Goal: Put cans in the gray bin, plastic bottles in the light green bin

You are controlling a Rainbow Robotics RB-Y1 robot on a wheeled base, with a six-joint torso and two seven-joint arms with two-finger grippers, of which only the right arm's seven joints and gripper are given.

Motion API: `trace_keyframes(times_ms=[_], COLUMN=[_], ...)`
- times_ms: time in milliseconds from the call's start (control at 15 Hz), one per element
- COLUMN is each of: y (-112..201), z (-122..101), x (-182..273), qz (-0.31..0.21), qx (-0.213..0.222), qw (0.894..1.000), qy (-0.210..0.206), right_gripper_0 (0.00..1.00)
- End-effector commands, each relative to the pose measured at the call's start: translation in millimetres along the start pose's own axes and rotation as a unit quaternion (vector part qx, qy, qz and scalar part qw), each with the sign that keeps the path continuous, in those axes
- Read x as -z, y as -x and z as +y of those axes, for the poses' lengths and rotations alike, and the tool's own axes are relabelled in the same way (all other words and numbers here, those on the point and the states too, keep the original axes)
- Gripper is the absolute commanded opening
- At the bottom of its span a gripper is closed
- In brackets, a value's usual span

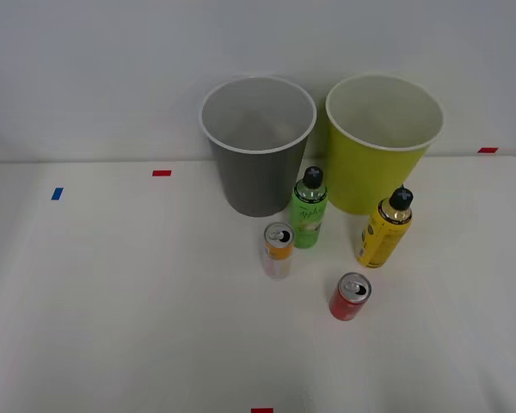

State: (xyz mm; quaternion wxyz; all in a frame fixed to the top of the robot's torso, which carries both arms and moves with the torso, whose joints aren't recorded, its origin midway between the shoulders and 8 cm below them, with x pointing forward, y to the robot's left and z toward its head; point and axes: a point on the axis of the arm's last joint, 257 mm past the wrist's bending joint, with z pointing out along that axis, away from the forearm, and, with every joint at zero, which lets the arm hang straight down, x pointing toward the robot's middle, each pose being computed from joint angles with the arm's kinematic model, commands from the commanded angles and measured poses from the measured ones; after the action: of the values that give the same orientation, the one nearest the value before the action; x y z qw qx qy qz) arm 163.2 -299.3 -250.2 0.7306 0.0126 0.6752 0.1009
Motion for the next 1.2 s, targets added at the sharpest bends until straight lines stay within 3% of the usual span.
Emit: trace_keyframes(times_ms=[67, 1200], y=[0.0, 0.0], z=[0.0, 0.0], x=[0.0, 0.0], qz=[0.0, 0.0], qx=[0.0, 0.0], qw=[1.0, 1.0], qy=[0.0, 0.0], right_gripper_0=[1.0, 1.0])
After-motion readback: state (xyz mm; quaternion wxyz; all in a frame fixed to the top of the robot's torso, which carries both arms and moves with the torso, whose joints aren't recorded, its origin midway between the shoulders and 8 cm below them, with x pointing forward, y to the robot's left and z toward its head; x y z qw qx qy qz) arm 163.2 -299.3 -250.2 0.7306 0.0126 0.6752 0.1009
